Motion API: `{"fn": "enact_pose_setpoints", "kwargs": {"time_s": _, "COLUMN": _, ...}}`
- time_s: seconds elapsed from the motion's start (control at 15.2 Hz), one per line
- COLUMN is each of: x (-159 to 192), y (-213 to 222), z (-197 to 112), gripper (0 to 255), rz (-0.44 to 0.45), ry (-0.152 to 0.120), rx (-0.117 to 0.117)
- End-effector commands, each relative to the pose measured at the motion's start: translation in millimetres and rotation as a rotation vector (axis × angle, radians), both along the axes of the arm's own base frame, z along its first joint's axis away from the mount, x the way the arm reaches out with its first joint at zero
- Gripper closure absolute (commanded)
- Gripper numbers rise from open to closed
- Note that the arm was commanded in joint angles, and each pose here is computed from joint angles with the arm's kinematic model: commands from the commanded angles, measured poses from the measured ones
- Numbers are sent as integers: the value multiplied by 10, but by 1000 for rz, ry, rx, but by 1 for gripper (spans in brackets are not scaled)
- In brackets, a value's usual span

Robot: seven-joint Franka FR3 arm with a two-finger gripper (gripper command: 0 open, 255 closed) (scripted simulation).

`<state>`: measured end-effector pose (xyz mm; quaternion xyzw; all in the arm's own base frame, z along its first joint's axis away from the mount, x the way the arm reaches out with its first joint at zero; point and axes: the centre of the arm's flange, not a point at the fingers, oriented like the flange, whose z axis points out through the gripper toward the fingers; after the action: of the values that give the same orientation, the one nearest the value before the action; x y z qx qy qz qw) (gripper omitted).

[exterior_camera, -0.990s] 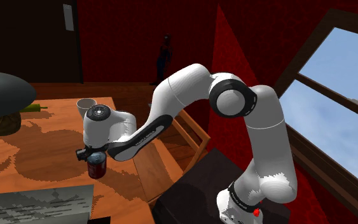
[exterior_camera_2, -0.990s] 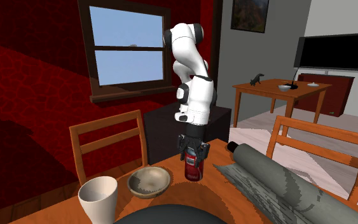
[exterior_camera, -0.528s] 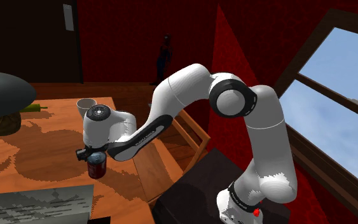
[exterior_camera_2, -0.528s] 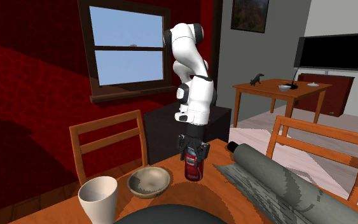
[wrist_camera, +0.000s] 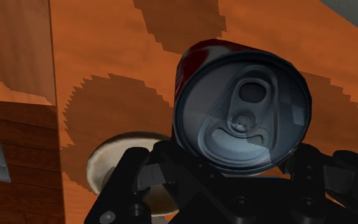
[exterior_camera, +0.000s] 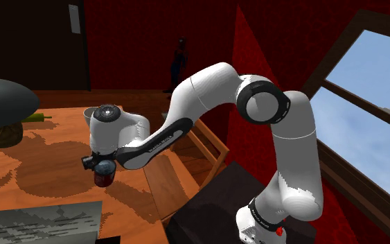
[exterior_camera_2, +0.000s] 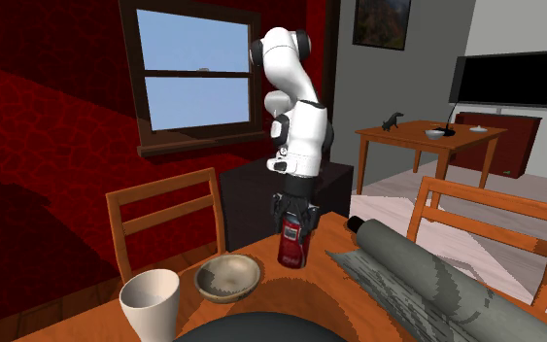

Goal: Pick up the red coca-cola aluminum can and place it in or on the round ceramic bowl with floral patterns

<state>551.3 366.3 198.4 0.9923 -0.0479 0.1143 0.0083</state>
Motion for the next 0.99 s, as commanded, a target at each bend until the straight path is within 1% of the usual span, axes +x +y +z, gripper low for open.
{"fn": "enact_pose_setpoints", "kwargs": {"time_s": 0.0, "x": 1, "y": -1, "z": 110, "gripper": 255, "rz": 0, "ry": 0, "rx": 0}}
{"fn": "enact_pose_setpoints", "kwargs": {"time_s": 0.92, "x": 1, "y": -1, "z": 835, "gripper": 255, "rz": 0, "ry": 0, "rx": 0}}
